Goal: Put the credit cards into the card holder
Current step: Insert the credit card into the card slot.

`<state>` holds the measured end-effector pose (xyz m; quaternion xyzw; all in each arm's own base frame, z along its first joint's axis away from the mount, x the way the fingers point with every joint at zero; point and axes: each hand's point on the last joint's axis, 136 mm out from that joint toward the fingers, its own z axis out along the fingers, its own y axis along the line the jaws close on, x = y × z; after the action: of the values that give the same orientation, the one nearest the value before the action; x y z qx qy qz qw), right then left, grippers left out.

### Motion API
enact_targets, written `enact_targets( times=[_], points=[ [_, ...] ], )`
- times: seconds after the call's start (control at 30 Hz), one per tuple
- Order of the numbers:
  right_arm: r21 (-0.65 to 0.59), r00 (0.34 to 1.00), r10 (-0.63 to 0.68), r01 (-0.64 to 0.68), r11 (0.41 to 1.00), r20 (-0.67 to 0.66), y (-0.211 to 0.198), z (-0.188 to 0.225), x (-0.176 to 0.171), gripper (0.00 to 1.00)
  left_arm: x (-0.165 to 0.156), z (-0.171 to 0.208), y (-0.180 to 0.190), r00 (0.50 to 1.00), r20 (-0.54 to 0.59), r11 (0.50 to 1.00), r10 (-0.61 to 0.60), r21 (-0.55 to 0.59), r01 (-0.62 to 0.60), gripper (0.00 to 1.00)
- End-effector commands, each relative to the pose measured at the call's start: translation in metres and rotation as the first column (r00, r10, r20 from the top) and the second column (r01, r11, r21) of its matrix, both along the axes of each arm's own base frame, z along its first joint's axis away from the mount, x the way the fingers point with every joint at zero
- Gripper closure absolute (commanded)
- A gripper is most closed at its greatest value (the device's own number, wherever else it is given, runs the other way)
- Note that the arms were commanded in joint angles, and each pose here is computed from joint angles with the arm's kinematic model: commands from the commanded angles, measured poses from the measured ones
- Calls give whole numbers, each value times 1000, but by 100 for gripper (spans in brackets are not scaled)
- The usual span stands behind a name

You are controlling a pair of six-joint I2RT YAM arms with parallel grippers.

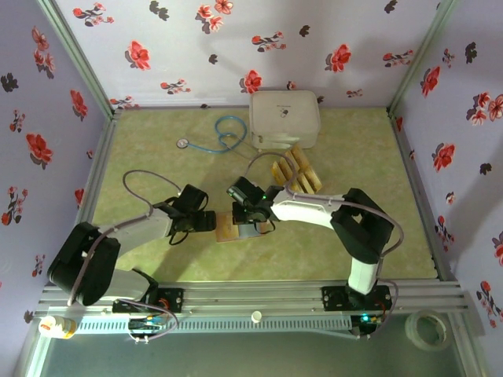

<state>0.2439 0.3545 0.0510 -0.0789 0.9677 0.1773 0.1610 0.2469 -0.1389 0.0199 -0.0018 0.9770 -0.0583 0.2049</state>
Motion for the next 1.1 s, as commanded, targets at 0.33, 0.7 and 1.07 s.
enact_targets(
  times=[0.33, 0.7, 1.07],
  points=[
    [-24, 999, 43, -44, 999, -31, 12, -17, -1, 100, -4, -13, 2, 997, -72, 1000, 4, 27, -2, 17],
    [-11, 998, 44, -44, 999, -53, 17, -25, -4, 100, -4, -17, -2, 996, -91, 1000, -11, 19, 13, 17],
    [9, 998, 51, -51, 999, -48, 22, -17, -8, 100, -5, -22, -6, 993, -111, 1000, -27, 13, 28, 18]
  ],
)
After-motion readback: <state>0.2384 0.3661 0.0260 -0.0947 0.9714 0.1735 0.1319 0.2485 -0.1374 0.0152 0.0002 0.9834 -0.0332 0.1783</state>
